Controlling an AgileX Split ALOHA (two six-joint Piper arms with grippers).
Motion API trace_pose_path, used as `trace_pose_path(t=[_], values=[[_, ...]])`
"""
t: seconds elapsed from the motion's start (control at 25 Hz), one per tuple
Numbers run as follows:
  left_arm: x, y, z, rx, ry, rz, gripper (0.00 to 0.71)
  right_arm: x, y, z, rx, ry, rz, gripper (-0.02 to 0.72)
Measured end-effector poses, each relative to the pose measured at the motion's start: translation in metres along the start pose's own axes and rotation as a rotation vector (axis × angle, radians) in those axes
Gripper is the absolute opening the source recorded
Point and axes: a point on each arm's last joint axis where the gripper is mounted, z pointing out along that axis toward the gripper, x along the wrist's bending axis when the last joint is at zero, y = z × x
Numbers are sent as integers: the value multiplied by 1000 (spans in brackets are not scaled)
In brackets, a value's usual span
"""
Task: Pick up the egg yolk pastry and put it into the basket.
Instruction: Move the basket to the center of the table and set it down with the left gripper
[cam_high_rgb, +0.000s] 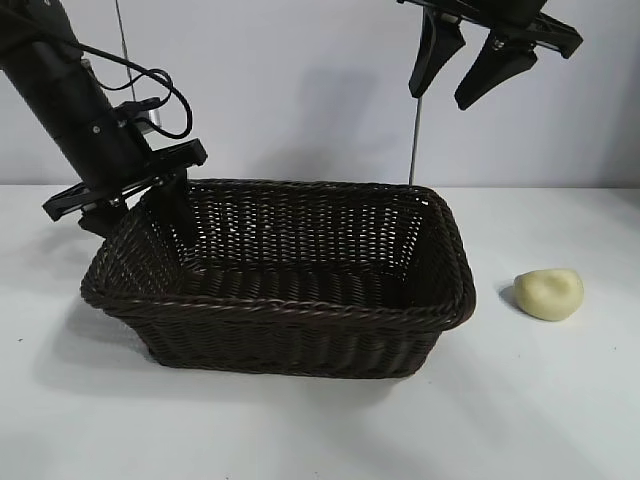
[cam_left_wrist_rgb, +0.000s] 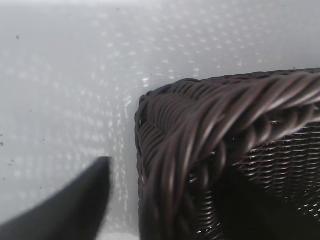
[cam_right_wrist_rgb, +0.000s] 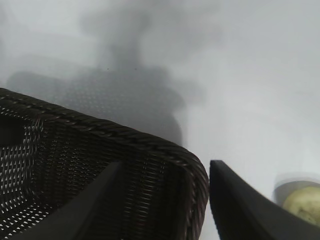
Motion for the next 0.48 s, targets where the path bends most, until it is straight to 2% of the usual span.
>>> trace_pose_path(t=[0.16, 0.48], values=[[-4, 0, -9, -13, -2, 9, 553, 0, 0, 0, 0, 0, 0, 381], [-23, -7, -58, -68, 18, 77, 561, 0, 0, 0, 0, 0, 0, 381]])
